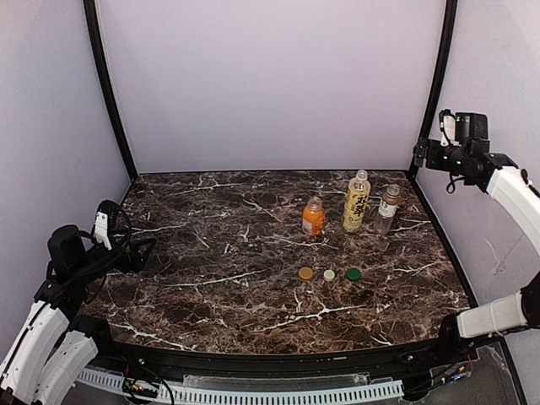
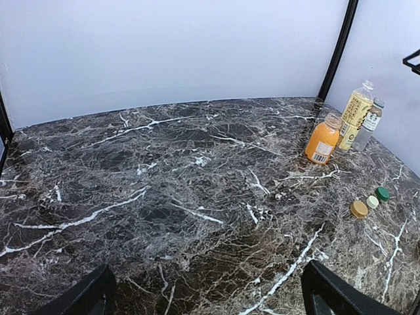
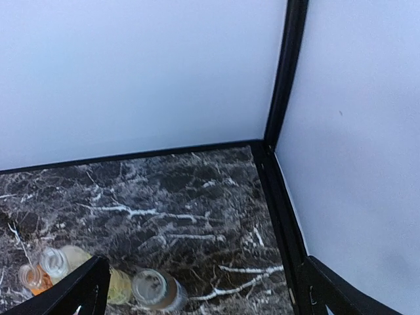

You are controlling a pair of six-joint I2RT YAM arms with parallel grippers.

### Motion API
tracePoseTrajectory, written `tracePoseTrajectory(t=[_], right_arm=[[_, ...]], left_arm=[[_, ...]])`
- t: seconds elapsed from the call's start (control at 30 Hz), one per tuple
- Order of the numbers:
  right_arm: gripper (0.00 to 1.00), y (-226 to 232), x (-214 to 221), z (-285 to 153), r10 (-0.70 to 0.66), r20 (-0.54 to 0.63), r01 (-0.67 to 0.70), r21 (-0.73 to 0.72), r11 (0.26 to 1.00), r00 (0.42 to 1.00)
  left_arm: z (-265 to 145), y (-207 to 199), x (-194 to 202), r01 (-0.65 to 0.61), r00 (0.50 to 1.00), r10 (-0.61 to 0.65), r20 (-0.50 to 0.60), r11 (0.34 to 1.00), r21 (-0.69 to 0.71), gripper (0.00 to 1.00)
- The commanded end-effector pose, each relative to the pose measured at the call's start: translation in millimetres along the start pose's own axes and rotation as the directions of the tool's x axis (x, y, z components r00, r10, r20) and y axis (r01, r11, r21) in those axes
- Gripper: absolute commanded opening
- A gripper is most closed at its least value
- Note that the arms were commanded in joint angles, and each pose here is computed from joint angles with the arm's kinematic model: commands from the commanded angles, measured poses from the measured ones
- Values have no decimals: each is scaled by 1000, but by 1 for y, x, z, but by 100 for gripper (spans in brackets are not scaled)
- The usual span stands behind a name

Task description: Unscrew the bottle caps

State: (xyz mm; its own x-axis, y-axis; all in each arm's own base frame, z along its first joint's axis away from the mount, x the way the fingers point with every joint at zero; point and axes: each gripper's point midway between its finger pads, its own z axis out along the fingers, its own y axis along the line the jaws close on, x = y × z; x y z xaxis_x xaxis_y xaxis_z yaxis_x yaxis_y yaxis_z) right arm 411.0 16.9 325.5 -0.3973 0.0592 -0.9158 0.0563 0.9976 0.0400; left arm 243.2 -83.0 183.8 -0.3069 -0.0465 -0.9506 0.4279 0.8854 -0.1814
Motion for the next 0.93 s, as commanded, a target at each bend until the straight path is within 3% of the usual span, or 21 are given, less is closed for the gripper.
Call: tracePoseTrajectory(t=[0.0,0.23,0.47,0.67,0.9], right_arm=[[99,-17,63,-26,28,-104,-27,13,1000,994],[99,-20,136,-54,40,7,-40,-38,998,999],[99,-37,186,-65,206,134,-207,-2,978,969],[99,-58,201,-70,218,173,-237,99,966,961],[99,-54,199,-66,215,169,-230,78,970,962]], left_arm=[[0,8,4,-7,1000,7,10,999,-41,99],[-3,11,5,-20,1000,21,18,998,-59,99],[-3,20,8,-23,1000,24,10,994,-103,99],[-5,46,18,-22,1000,18,-20,975,-223,99],[-9,62,22,-7,1000,-1,-29,958,-286,99]])
